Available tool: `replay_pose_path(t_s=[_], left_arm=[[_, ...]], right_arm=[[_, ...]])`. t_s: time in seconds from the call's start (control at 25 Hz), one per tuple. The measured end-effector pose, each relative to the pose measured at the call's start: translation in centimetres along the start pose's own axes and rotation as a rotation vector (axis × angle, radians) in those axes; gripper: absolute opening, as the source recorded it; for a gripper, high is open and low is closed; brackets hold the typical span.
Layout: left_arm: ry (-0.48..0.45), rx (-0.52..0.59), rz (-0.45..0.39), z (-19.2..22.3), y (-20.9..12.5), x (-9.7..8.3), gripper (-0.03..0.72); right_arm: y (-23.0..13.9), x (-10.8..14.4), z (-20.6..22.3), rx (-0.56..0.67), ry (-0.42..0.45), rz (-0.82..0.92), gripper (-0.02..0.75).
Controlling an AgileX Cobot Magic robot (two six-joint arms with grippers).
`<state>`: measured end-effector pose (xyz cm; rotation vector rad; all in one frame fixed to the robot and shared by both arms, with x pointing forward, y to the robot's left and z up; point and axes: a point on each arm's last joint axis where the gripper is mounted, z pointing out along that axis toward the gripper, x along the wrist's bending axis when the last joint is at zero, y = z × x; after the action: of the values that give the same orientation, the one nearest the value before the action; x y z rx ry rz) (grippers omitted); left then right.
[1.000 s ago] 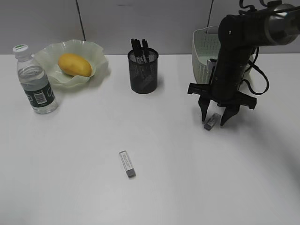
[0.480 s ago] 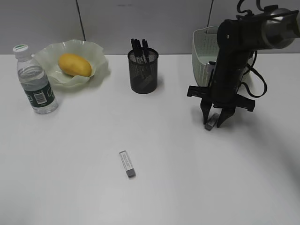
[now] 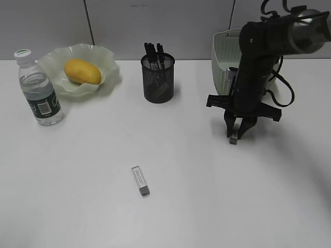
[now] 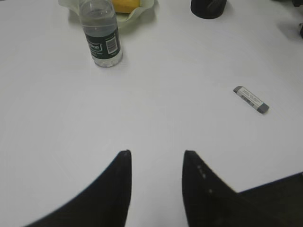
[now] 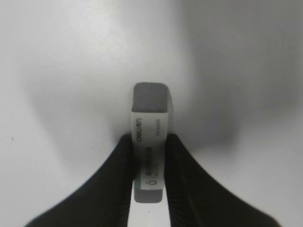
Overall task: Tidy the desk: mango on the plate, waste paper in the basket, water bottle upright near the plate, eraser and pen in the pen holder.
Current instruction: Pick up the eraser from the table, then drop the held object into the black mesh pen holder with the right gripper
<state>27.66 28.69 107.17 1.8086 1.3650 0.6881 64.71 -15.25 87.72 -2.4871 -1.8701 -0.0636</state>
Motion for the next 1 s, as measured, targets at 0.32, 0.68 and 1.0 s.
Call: replay_pose_path(t_s=[0.32,0.68,1.0], left_arm=[[0.000,0.000,0.000,0.0,0.0,0.0,0.277],[0.000,0.000,0.000,0.0,0.0,0.0,0.277],[0.000,0.000,0.000,0.0,0.0,0.0,0.268]], right_arm=[[0.0,3.6,-2.9,-0.096,0.065,-0.224,0.173],[0.7,11.0,-13.9,-0.461,0.321,-0.394,0.172],[2.3,12.5,-16.3,-0.665,0.447,-0.387,0.172]])
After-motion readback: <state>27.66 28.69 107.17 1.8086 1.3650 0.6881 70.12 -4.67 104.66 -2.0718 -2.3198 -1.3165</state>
